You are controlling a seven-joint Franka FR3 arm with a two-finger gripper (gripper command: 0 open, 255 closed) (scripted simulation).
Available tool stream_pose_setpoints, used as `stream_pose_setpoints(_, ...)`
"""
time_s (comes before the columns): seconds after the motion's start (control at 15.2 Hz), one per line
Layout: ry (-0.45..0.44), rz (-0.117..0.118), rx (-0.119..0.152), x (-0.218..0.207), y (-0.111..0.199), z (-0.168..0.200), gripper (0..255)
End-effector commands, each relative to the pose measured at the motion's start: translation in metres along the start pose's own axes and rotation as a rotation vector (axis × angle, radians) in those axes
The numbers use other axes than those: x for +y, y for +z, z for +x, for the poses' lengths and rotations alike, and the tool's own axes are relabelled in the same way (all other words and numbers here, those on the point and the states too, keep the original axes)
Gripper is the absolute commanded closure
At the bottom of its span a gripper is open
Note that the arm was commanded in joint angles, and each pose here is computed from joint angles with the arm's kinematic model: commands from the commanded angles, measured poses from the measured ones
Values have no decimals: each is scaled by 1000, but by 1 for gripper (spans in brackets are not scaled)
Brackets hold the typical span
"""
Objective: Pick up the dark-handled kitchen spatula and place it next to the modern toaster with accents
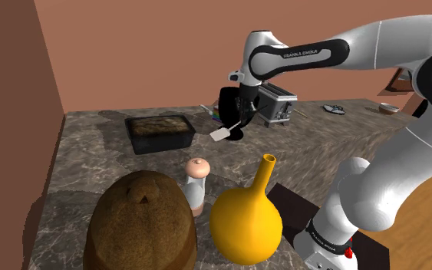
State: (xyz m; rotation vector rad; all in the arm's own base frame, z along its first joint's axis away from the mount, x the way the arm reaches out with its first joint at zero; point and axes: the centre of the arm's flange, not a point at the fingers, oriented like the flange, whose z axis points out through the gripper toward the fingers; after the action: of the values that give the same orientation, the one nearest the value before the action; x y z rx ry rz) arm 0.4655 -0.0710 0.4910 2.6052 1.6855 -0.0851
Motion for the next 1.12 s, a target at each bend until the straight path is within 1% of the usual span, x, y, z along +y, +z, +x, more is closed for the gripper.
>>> stream_pose_setpoints(0.0,0,0,0,0,-11,-1,255)
stream_pose_setpoints(1.06,0,0,0,0,-95,-7,255)
